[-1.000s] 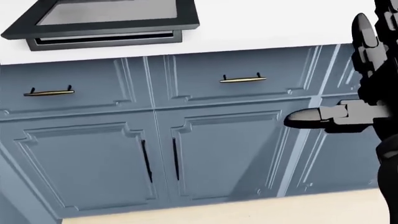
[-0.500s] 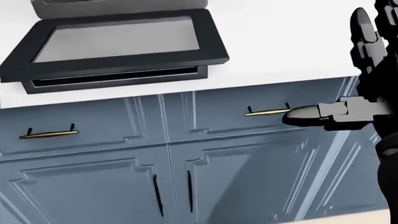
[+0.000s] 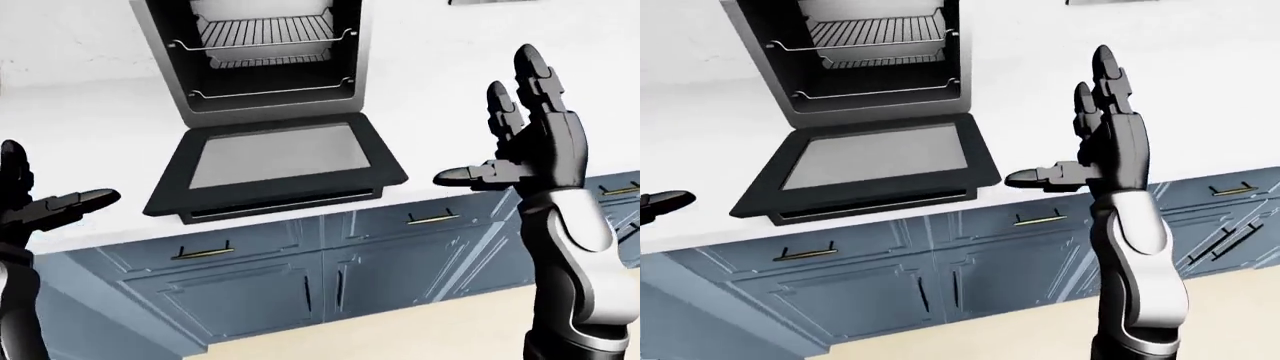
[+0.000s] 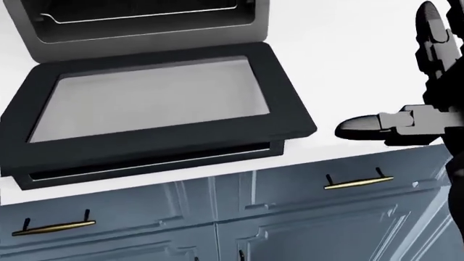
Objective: Close the toaster oven door.
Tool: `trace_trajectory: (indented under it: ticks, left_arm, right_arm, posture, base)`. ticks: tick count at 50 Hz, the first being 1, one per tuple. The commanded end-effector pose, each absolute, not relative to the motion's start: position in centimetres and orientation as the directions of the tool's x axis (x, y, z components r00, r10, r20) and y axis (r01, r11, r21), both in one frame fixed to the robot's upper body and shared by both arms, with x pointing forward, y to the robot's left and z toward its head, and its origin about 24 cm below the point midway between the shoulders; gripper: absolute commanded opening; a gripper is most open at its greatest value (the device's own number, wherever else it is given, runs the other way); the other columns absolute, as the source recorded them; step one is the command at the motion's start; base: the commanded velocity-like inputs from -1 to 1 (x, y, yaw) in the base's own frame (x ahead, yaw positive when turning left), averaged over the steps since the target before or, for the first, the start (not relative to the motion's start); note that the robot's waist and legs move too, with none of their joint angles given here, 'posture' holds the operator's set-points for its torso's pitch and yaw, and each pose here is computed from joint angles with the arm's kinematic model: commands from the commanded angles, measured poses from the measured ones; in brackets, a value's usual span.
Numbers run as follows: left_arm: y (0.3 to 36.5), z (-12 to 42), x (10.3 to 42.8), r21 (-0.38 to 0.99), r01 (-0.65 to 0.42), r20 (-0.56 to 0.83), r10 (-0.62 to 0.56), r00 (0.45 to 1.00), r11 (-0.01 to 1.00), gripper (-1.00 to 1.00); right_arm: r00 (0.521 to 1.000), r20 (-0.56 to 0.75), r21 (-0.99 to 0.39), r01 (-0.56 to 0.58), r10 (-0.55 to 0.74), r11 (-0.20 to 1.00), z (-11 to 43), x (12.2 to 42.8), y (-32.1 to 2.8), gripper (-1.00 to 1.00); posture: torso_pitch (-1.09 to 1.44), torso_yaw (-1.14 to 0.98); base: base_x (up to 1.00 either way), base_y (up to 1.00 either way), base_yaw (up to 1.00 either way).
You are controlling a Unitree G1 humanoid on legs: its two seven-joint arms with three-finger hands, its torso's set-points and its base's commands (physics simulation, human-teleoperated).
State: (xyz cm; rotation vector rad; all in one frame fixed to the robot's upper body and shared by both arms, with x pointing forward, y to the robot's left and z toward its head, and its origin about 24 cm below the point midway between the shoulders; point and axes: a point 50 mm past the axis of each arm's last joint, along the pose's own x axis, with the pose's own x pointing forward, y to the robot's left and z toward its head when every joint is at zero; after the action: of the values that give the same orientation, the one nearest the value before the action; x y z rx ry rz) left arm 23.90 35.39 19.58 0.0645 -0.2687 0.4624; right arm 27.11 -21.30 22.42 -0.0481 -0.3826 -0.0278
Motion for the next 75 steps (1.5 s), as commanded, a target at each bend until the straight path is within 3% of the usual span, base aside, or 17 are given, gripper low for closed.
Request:
trace_trajectory:
  ticks: [1,34,56,75]
  left_arm:
    - [35.2,21.7,23.6,0.010,-0.443,0.356,0.411,0.839,0.896,1.00]
    - [38.5,23.8,22.0,0.007,-0.528,0.391,0.484,0.783,0.849,1.00]
    - [39.8,23.7,21.1,-0.017,-0.548,0.387,0.511,0.767,0.836,1.00]
    - [40.3,23.7,20.7,-0.011,-0.559,0.379,0.521,0.765,0.829,1.00]
  right_arm:
    - [0.897,0.442,-0.052,0.046,-0.019,0.998,23.8,26.7,-21.4,1.00]
    - [0.871,0.481,0.004,0.110,-0.098,0.994,26.9,26.9,-23.4,1.00]
    - [0.862,0.500,-0.114,0.160,-0.083,0.981,27.8,27.9,-24.7,1.00]
    - [0.874,0.484,-0.322,0.137,0.038,0.937,28.0,28.4,-24.9,1.00]
  posture:
    - [0.00,0.00]
    - [0.00,0.00]
    - [0.00,0.00]
    - [0.00,0.00]
  base:
    - [0.27,0.17,0.00]
    - [0.17,0.11,0.00]
    - [0.00,0.00,0.00]
    - [0.00,0.00,0.00]
